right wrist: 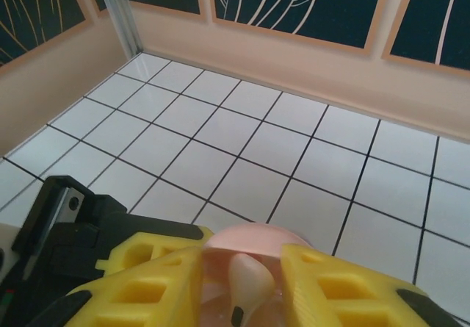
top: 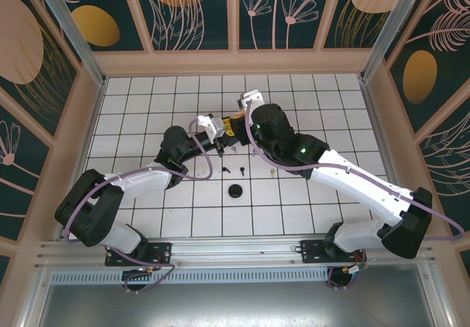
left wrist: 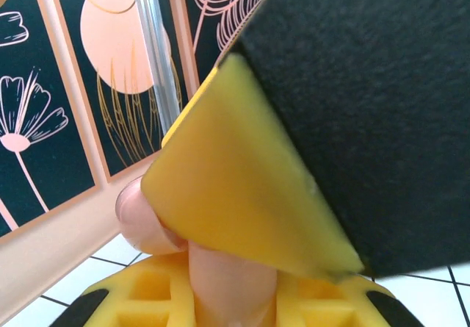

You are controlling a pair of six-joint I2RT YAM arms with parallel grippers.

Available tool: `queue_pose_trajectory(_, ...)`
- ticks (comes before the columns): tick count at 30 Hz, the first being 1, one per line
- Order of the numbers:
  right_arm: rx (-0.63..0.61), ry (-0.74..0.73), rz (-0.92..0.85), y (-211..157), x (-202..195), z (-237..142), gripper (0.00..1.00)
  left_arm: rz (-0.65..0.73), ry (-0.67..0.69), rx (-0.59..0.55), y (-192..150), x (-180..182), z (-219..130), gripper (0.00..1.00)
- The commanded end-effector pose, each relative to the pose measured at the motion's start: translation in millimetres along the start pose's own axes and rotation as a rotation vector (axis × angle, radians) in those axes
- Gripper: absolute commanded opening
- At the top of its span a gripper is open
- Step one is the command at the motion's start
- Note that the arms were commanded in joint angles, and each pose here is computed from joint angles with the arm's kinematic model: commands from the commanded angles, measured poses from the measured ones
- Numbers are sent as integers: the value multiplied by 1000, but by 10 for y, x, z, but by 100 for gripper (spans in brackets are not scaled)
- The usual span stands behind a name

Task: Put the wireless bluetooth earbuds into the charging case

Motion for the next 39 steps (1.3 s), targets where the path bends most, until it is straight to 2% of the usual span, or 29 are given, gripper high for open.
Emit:
queue_pose_trajectory(1,43,-20,36,-27,37,51,40,72,-24,-154,377,0,67,0)
queue_pose_trajectory(7,23,-52,111,122,55,61,54,43,-3,-155,277,-11,38,0)
queue_pose_trajectory(17,-30,-51,198,366,55,-11,66,2,11,-148,155,-30,16,0)
queue_pose_trajectory(27,-67,-24,248,566,-14,-66,67,-8,14,-148,125,-18,37,0)
queue_pose_trajectory(34,-117,7,308,710,-104,-327,68,-10,45,-126,34,5,40,0)
queue_pose_trajectory(37,-104,-24,341,626,-273,-416,68,-8,62,-116,8,23,35,0)
queue_pose_trajectory(39,-77,-75,378,442,-468,-426,68,-11,70,-107,-11,27,28,0)
Point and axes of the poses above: each hand's point on the last joint's axis, 136 mm out from that joint toward the fingers, its own z axis out along the fingers, its own x axis along the line the jaws close on, y = z × x, the point moved 5 cm from there along -z, back along the fingers, and after that the axes turned 10 degrees about z, right-handed, at the moved point
